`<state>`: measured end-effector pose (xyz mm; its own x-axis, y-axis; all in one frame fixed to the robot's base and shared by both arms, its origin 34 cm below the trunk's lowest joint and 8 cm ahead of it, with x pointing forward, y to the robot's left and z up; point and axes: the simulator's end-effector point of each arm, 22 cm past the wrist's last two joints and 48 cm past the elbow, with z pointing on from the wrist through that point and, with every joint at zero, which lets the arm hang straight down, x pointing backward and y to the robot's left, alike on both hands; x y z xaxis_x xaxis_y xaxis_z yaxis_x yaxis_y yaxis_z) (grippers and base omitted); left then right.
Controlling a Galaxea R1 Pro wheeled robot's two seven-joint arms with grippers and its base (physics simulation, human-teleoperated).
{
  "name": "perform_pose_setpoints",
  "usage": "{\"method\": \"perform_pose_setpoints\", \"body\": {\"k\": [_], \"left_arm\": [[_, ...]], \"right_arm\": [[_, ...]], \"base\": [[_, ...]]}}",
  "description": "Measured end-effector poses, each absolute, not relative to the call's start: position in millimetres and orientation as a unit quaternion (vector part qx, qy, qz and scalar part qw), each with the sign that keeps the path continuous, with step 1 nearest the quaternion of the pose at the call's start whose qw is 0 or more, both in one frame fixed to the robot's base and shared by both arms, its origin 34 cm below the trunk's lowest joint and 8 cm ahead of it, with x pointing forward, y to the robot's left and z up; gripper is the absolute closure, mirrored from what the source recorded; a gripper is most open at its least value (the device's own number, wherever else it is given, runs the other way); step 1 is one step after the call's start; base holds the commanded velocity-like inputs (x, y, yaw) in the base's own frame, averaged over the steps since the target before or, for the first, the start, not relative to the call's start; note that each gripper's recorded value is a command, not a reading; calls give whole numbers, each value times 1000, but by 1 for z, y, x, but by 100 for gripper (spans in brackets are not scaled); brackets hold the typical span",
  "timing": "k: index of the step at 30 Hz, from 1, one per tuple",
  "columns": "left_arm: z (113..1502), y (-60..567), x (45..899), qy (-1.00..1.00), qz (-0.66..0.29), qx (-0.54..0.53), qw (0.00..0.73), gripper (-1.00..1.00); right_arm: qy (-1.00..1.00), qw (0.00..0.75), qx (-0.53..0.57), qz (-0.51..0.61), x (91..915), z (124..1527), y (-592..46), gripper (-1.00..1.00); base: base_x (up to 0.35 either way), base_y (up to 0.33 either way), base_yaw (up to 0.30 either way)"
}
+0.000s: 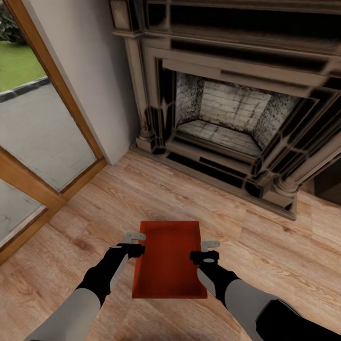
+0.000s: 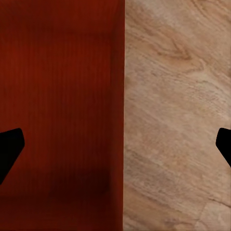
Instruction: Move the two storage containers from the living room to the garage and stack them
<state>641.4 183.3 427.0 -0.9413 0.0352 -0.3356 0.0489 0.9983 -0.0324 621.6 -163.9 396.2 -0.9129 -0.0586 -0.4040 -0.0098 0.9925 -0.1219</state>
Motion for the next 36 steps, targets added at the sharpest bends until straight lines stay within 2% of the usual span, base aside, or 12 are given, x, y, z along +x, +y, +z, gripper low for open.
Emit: {"method": "perform_pose_setpoints", "body": {"k": [10, 36], "left_arm": [[406, 185, 626, 991, -20, 23, 133, -100], [398, 188, 629, 990, -16, 21, 139, -100]], "right_arm": [[985, 156, -35, -65, 605, 372, -167, -100], [983, 169, -37, -58, 615, 367, -160, -100]], "base": [[0, 0, 0], [0, 0, 0]]}}
